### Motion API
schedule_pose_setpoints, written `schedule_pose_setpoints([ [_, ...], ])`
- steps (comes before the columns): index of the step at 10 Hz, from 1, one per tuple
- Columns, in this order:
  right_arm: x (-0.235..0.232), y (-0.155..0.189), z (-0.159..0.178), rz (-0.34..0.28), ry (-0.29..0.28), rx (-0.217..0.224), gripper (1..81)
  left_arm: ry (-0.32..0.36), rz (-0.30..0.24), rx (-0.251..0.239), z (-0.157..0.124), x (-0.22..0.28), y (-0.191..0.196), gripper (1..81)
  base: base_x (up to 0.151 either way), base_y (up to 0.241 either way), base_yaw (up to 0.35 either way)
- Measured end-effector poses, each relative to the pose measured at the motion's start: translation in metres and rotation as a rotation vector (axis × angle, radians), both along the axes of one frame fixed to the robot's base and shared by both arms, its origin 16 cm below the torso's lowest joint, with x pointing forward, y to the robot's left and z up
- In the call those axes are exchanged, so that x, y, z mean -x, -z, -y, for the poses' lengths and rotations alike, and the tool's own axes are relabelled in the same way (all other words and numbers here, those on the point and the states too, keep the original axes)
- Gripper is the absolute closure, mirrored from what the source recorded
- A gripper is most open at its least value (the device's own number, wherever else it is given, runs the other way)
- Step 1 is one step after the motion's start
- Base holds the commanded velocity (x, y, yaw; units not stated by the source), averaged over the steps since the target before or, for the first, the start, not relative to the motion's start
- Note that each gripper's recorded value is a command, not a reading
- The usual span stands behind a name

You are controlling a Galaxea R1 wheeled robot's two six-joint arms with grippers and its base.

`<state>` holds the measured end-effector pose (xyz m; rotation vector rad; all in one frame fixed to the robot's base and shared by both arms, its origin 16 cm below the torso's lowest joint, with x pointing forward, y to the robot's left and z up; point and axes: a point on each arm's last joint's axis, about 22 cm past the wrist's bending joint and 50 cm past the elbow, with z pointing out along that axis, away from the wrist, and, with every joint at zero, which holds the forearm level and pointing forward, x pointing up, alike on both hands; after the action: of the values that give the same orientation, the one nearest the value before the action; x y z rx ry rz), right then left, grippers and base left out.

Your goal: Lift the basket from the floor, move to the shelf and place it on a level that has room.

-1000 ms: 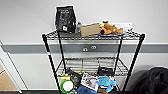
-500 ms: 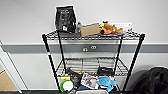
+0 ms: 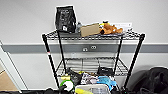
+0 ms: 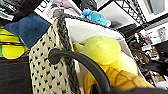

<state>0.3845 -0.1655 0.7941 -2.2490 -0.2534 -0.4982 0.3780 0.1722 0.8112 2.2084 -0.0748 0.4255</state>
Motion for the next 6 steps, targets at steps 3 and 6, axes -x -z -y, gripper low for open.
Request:
schedule_pose_setpoints([
  [3, -0.01, -0.032, -0.002, 0.022, -0.002, -0.031, 81.1, 0.007, 0.031, 0.025, -0.003, -0.006, -0.037, 81.1, 0.0, 0.0, 0.0],
  [6, -0.014, -0.065, 0.002, 0.04, -0.003, -0.06, 81.1, 0.025, 0.054, 0.056, 0.002, -0.007, -0.077, 81.1, 0.0, 0.0, 0.0],
])
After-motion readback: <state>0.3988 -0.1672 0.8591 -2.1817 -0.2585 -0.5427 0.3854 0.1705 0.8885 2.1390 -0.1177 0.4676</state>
